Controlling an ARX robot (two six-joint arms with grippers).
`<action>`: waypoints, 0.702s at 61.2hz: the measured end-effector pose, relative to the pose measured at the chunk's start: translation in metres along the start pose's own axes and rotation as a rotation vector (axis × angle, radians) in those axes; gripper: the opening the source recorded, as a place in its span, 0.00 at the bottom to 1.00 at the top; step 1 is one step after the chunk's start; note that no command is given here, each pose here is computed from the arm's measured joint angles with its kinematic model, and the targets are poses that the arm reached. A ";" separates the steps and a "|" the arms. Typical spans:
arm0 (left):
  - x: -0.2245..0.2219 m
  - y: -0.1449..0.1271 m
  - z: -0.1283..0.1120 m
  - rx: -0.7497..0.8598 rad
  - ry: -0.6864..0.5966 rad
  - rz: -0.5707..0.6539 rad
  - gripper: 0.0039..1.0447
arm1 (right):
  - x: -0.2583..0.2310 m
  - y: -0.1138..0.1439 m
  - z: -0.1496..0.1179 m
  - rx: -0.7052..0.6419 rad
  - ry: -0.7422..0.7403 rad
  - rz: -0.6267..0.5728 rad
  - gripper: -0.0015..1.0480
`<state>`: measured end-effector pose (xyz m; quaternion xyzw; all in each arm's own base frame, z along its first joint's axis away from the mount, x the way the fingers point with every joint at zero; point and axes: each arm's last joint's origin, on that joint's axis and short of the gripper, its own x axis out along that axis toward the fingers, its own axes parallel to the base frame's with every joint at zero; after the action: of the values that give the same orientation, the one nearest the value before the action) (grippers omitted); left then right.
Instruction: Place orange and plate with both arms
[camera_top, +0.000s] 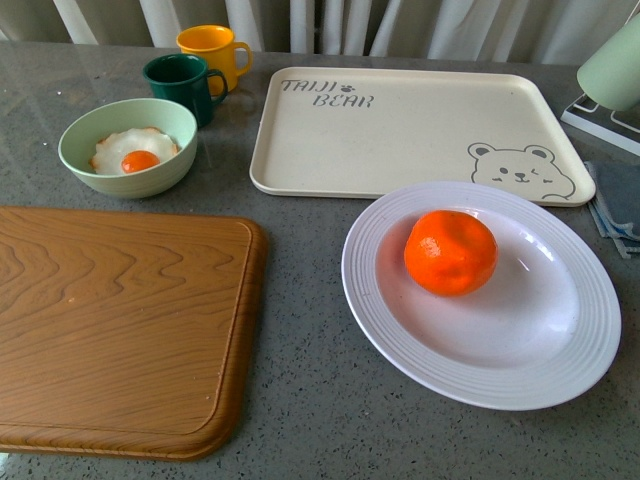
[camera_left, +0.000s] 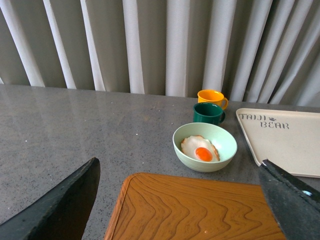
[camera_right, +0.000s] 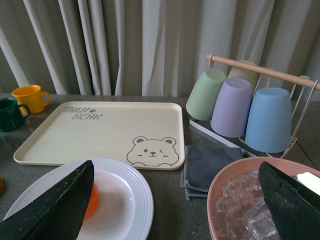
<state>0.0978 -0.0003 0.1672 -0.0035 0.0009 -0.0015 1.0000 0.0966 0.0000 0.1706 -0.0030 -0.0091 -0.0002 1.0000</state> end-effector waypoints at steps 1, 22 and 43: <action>0.000 0.000 0.000 0.000 0.000 0.000 0.93 | 0.000 0.000 0.000 0.000 0.000 0.000 0.91; 0.000 0.000 0.000 0.000 0.000 0.000 0.92 | 0.006 0.004 -0.005 0.263 0.651 0.036 0.91; 0.000 0.000 0.000 0.000 0.000 0.000 0.92 | 0.038 0.018 -0.028 0.446 0.781 -0.102 0.91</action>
<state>0.0978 -0.0003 0.1673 -0.0033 0.0007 -0.0015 1.0000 0.1351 0.0177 0.1435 0.2135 0.3691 -0.0487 0.9032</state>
